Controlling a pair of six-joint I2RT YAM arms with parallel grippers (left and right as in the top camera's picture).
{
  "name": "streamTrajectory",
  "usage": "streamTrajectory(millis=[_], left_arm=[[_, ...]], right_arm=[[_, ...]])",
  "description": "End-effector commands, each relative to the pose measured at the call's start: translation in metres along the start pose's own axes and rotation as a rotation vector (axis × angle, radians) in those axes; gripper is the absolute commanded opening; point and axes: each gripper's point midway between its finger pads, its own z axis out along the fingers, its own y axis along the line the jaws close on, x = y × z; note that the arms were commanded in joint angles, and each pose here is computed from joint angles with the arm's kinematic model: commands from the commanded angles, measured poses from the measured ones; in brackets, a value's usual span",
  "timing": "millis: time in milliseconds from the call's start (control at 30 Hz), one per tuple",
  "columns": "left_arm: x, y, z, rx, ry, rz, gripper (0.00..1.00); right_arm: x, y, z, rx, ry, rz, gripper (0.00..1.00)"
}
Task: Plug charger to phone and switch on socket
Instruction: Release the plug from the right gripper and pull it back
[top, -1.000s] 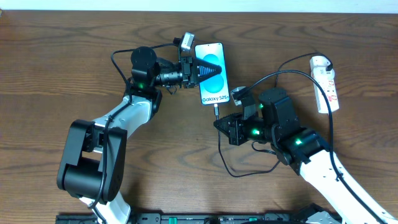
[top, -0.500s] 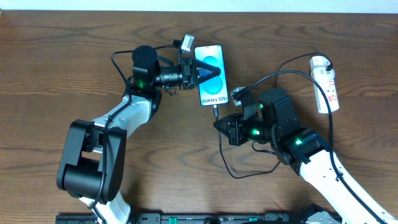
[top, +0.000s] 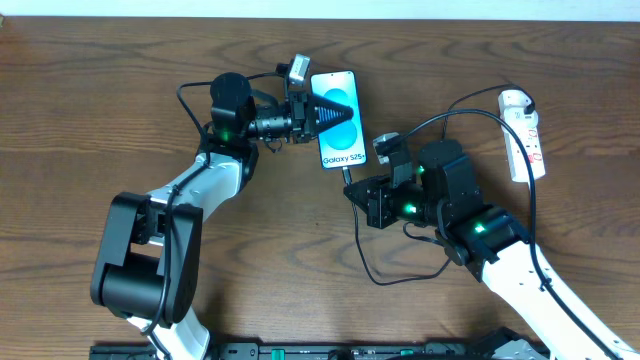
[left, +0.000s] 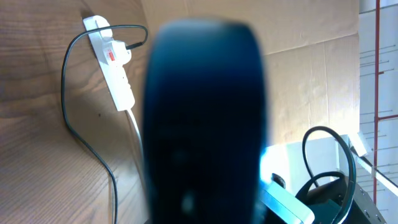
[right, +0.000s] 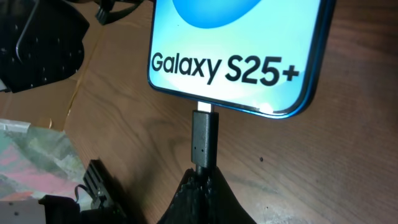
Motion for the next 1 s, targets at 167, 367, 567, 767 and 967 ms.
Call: streamTrajectory(millis=[167,367,567,767,967], left_arm=[[0.018,-0.018,0.019,0.04,0.094,0.035,0.08],[0.026,-0.02,0.02,0.053,0.138,0.047,0.07],[0.027,-0.02,0.02,0.056,0.142,0.067,0.07],[0.025,-0.019,0.02,0.053,0.129,0.089,0.07],[-0.018,-0.009,0.02,-0.022,-0.112,0.179,0.07]], right_arm=[[-0.023,-0.006,-0.004,0.054,-0.101,-0.021,0.01],[-0.038,-0.004,-0.006,0.057,-0.165,-0.048,0.01],[-0.048,-0.008,-0.008,0.087,-0.214,-0.059,0.01],[-0.045,-0.007,-0.008,0.079,-0.197,-0.053,0.07],[-0.018,0.009,-0.043,0.074,-0.135,-0.072,0.51]])
